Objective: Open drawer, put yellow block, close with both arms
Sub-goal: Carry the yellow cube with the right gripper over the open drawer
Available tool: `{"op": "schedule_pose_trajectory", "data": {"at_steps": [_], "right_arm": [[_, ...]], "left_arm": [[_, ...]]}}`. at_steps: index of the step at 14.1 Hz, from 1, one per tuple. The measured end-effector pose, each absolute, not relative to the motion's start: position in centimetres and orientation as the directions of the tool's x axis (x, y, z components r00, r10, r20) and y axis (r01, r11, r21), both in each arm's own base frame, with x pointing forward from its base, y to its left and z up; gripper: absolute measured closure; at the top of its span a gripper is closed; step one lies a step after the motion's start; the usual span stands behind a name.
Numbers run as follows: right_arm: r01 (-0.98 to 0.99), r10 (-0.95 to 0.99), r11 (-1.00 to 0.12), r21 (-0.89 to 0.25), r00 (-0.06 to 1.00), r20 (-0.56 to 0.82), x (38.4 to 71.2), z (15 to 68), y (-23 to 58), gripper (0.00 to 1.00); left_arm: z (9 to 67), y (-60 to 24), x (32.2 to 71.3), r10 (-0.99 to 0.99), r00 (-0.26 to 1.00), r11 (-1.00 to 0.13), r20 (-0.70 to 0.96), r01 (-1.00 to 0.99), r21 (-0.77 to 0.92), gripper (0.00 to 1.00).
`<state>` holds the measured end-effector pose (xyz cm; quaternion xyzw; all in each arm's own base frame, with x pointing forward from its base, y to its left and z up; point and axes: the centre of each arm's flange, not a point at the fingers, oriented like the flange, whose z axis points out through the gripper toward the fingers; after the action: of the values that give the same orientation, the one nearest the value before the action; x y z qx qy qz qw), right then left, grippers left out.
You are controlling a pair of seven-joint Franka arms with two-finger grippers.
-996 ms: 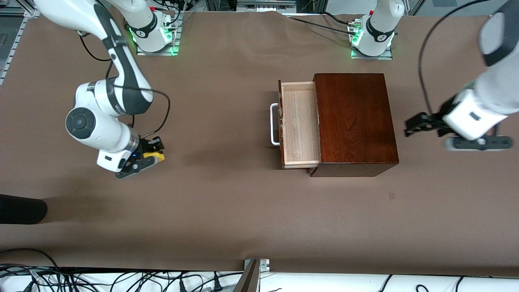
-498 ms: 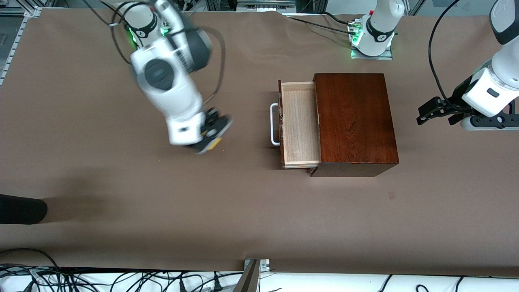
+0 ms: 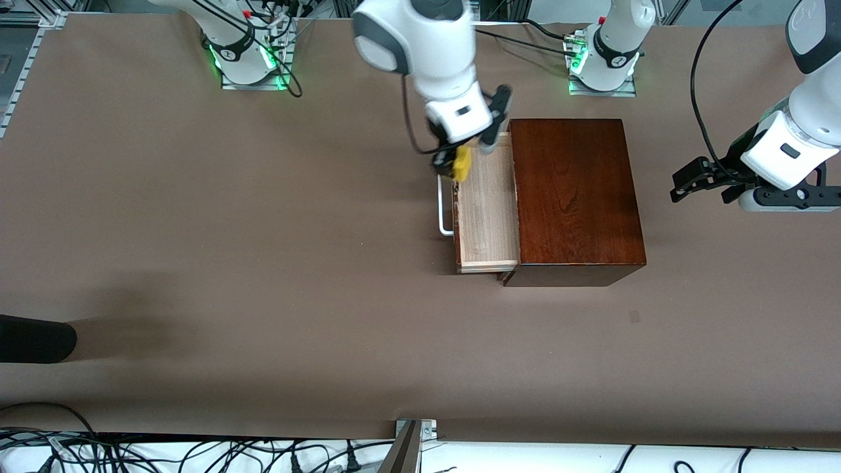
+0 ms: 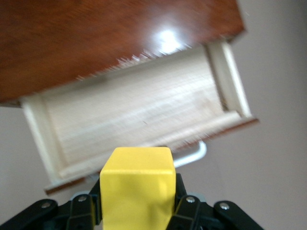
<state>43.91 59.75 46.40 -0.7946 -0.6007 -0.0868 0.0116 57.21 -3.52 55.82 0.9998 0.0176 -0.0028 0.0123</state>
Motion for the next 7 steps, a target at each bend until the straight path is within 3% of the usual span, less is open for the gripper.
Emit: {"op": "schedule_pose_trajectory", "data": {"at_steps": [4, 7], "right_arm": [[0.983, 0.98, -0.155, 0.1, 0.141, 0.14, 42.3, 43.7, 62.2, 0.44], [0.989, 0.995, -0.005, 0.15, -0.011, 0.102, 41.8, 42.0, 63.4, 0.44]], "left_arm": [[55.9, -3.9, 57.2, 0.028, 1.0, -0.999, -0.002, 0.028, 0.025, 0.0], [56.0, -4.2, 57.2, 0.023, 1.0, -0.999, 0.0, 0.023, 0.025, 0.0]]}}
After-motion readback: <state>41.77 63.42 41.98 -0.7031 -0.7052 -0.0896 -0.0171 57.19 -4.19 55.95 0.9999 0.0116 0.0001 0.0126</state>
